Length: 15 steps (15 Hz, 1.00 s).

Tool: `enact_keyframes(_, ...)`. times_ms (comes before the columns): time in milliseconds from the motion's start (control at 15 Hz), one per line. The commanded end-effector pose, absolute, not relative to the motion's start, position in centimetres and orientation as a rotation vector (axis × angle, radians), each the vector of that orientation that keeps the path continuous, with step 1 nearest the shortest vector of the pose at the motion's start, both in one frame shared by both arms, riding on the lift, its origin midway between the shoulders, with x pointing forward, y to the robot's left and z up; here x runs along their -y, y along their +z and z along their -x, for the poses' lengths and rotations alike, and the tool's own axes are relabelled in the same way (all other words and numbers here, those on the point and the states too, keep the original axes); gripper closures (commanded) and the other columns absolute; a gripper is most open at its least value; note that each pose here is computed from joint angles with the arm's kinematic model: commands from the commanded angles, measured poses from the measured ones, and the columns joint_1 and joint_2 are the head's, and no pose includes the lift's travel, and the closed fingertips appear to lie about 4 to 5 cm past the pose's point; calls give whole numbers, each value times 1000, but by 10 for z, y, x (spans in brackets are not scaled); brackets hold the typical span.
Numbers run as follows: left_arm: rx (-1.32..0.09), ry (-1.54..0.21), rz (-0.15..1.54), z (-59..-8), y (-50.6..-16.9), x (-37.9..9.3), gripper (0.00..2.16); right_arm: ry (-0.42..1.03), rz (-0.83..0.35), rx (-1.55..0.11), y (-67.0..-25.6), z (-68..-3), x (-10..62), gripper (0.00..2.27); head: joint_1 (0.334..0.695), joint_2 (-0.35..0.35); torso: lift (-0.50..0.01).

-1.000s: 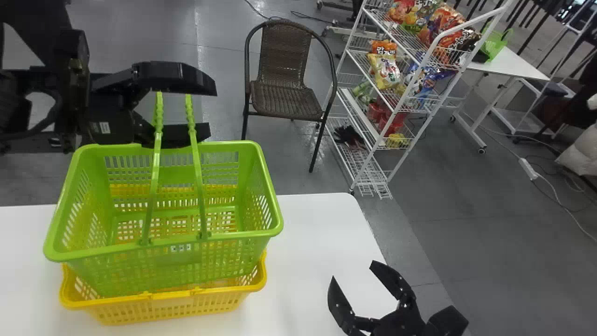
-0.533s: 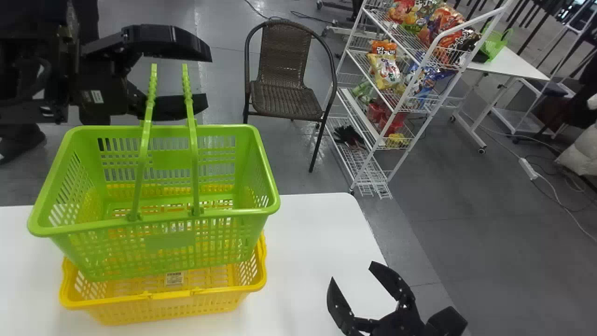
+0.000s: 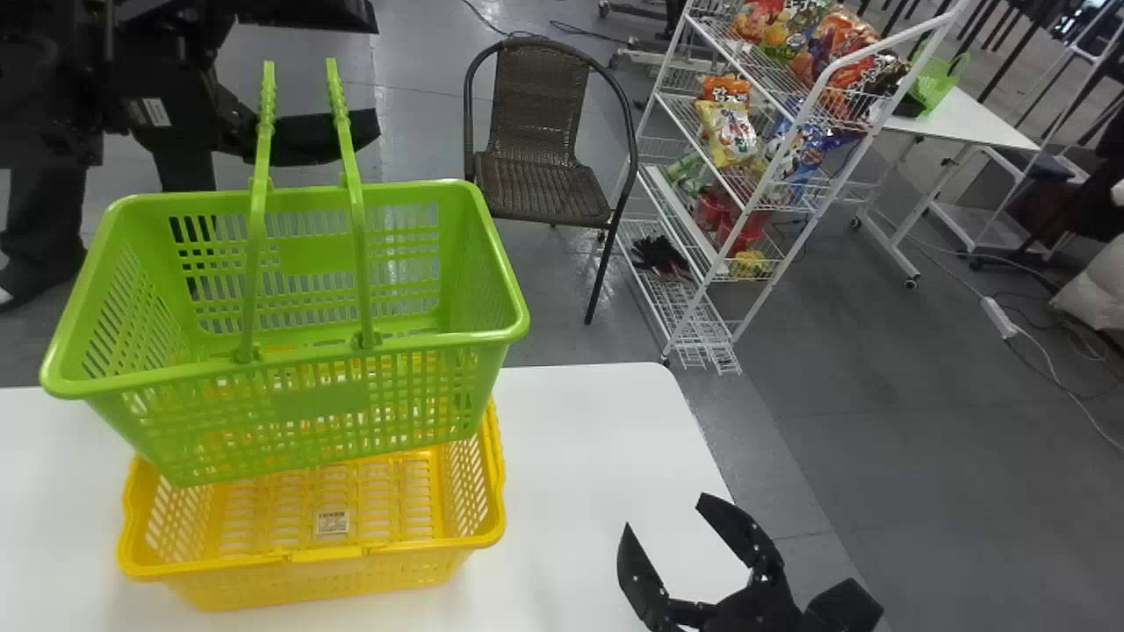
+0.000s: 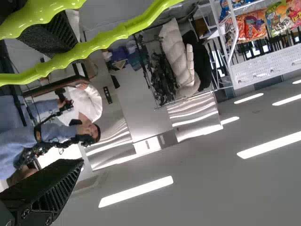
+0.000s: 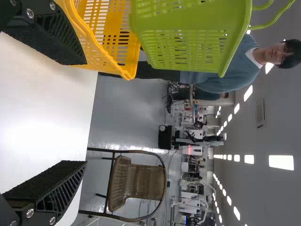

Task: Grasp handle with right gripper to insert into left gripper then lift and swing left to center

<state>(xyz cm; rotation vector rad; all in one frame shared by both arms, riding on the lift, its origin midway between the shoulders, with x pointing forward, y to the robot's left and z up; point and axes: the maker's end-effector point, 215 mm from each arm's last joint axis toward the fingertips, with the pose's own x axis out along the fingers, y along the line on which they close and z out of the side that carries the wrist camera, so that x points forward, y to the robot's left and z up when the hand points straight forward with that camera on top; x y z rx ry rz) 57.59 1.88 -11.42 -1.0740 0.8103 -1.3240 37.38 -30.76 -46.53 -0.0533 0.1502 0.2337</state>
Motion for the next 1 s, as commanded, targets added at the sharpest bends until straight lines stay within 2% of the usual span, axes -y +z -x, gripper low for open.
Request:
enact_keyframes(0, -803, -1320, 1080, -581, -103, -25, 56, 234, 54, -151, -465, -374, 308, 53, 695, -330, 0)
enact_keyframes(200, -801, -1299, 1051, -588, -95, -35, 103, 233, 53, -149, -465, -373, 307, 53, 695, -319, 0)
enact_keyframes(467, -776, -1285, 1012, -595, -79, -50, 319, 236, 51, -149, -466, -373, 306, 53, 695, -298, 0)
enact_keyframes(533, -779, -1286, 1012, -595, -79, -51, 545, 237, 51, -149, -466, -373, 305, 53, 694, -293, 0)
enact_keyframes(667, -781, -1284, 1020, -595, -79, -55, 1301, 237, 51, -149, -466, -373, 305, 53, 691, -285, 0)
enact_keyframes(800, -781, -1310, 1027, -592, -77, -54, 1582, 237, 51, -149, -466, -373, 305, 53, 691, -281, 0)
enact_keyframes(867, -790, -1309, 1019, -591, -79, -52, 1909, 237, 49, -149, -466, -373, 305, 53, 690, -281, 0)
enact_keyframes(933, -790, -1313, 1019, -590, -79, -53, 1912, 238, 49, -149, -466, -373, 304, 53, 690, -281, 0)
